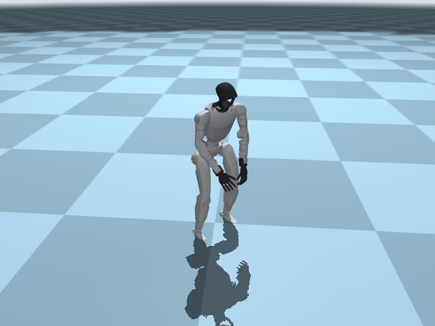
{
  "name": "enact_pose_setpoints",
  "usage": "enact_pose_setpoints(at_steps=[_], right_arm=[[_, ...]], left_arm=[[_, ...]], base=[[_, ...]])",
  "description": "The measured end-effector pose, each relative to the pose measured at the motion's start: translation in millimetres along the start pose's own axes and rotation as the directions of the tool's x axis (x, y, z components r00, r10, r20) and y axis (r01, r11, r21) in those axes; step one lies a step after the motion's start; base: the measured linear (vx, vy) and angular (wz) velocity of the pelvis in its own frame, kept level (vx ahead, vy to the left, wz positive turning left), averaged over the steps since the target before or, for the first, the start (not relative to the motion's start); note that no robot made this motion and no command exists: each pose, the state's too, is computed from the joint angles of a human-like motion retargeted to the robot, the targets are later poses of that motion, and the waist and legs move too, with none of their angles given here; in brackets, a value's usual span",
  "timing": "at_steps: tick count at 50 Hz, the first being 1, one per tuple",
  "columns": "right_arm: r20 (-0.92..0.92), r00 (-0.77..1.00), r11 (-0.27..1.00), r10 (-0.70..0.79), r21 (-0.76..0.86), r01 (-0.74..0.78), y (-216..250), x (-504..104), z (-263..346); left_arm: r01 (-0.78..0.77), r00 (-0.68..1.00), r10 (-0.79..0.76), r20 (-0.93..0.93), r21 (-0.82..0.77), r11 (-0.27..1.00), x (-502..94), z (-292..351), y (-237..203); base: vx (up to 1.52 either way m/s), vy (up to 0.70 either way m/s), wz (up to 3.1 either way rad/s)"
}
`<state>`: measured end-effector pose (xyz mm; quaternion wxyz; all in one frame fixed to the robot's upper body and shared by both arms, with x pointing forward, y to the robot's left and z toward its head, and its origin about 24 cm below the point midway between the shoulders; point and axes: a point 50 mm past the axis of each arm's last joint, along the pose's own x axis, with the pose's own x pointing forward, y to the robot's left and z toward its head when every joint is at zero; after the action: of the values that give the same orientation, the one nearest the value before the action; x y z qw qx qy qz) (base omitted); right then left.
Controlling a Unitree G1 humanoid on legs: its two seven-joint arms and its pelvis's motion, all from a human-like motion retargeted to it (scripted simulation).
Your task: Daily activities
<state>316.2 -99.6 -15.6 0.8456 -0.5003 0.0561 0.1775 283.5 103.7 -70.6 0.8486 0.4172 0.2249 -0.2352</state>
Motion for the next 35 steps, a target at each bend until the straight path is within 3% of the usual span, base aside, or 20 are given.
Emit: enact_pose_setpoints(at_steps=[14, 28, 35], right_arm=[[-0.136, 0.991, 0.972, -0.016, 0.231, 0.047, 39, -3, 15], [-0.193, 0.971, 0.942, -0.139, 0.277, 0.19, 20, 3, 20], [-0.274, 0.956, 0.917, -0.102, 0.347, 0.197, 17, 6, 11]], left_arm=[[-0.11, 0.985, 0.052, -0.167, -0.363, 0.925, -13, -24, -37], [-0.218, 0.974, 0.164, -0.156, -0.461, 0.86, -2, -1, -3], [-0.22, 0.974, 0.151, -0.17, -0.523, 0.823, 0, 5, -1]], base=[[0.01, 0.02, -0.06], [0.03, 0.02, -0.21], [0.0, 0.0, -0.03]])
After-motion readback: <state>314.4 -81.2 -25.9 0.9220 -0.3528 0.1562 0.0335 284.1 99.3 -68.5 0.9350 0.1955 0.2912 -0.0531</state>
